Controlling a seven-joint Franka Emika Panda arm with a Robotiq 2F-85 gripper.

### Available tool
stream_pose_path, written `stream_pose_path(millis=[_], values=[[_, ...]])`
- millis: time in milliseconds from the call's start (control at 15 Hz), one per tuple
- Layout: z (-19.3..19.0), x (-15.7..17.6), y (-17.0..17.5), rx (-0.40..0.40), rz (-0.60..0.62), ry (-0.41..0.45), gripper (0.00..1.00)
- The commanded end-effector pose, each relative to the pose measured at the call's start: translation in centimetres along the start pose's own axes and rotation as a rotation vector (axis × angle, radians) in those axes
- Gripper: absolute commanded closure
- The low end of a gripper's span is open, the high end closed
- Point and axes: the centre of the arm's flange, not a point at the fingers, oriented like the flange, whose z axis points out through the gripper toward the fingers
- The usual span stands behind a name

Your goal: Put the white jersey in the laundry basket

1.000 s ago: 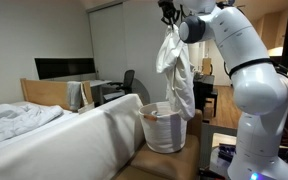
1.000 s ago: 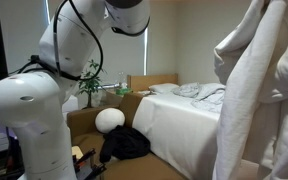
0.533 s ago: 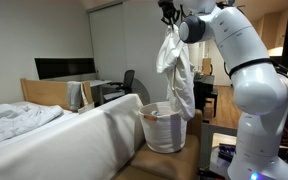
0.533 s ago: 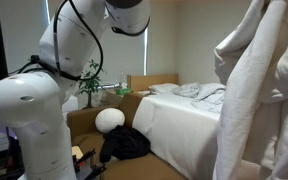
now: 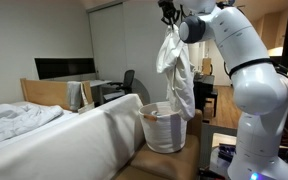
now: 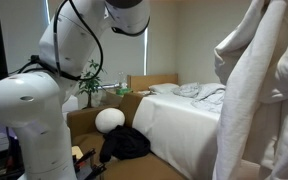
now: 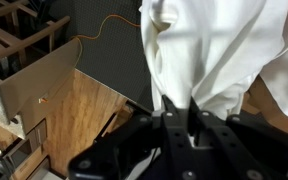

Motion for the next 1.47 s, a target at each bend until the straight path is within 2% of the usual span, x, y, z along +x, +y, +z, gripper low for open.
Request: stream_pose_path(millis=[0, 133, 667, 1133, 1400], values=[[0.0, 0.0, 0.0, 0.0, 0.0, 0.0, 0.86], [0.0, 0.0, 0.0, 0.0, 0.0, 0.0, 0.9], [-0.1, 2.3, -5.7, 0.05, 0.048, 0.021, 0.9], [-0.9, 5.7, -7.5, 0.107, 0.177, 0.067, 0.9], [-1.0, 8.0, -8.7, 0.103, 0.262, 0.08, 0.89]])
